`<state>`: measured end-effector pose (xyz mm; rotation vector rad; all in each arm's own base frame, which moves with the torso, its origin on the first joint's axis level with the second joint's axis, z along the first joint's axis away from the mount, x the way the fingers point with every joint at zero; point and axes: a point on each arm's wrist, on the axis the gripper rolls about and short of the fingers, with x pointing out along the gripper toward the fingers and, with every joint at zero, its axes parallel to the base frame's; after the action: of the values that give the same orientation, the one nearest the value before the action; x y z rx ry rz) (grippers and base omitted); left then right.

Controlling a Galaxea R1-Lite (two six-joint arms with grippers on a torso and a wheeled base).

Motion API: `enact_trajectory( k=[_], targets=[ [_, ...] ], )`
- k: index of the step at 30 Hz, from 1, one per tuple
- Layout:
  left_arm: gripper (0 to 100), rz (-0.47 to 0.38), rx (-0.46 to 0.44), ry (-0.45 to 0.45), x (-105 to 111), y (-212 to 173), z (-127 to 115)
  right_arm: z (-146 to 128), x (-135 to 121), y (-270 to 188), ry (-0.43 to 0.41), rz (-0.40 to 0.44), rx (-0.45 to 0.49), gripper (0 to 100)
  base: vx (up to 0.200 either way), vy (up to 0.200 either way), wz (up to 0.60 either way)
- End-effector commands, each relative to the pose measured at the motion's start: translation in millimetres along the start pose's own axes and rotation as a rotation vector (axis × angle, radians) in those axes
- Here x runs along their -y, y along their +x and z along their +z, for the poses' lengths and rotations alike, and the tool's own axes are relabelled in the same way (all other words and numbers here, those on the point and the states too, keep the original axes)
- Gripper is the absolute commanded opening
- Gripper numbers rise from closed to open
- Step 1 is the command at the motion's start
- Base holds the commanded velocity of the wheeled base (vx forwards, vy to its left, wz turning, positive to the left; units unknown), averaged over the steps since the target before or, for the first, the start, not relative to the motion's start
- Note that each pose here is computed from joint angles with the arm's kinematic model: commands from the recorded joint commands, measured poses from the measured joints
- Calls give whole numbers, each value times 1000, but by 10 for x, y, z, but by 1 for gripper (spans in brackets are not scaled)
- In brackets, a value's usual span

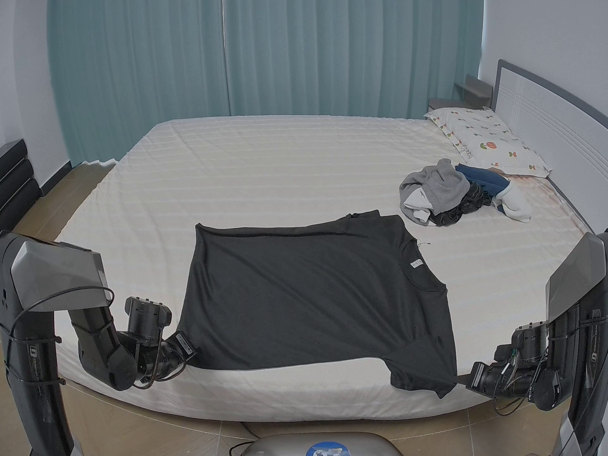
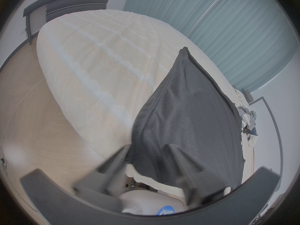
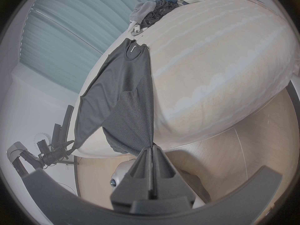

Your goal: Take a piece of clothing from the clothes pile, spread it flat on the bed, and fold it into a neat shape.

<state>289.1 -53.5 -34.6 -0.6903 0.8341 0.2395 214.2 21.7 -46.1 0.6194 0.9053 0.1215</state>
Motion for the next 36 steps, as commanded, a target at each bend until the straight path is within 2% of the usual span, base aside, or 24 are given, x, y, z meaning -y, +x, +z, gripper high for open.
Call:
enact_trajectory(
  k=[1,9,13,18,25,28,36],
  targets=[
    [0,8,-7,5,-19,12,-16,-27,-1,-23,0,-3,-9,0,0,0,0],
    [0,25,6,14,-53,-27,8,-36,-16,-25,-5,1,-13,0,0,0,0],
    [0,73,35,70,-133,-73,33,-31,-39,-36,-9,6,-10,0,0,0,0],
    [0,85,54,64,-163,-91,74,-29,-62,-53,-15,10,-12,0,0,0,0],
    [0,102,51,104,-208,-186,70,-109,-116,-59,-43,1,-72,0,0,0,0],
    [0,142,78,128,-246,-206,88,-177,-169,-58,-71,-1,-116,0,0,0,0],
    [0,175,59,174,-304,-204,35,-206,-152,-41,-105,-15,-133,0,0,0,0]
  ],
)
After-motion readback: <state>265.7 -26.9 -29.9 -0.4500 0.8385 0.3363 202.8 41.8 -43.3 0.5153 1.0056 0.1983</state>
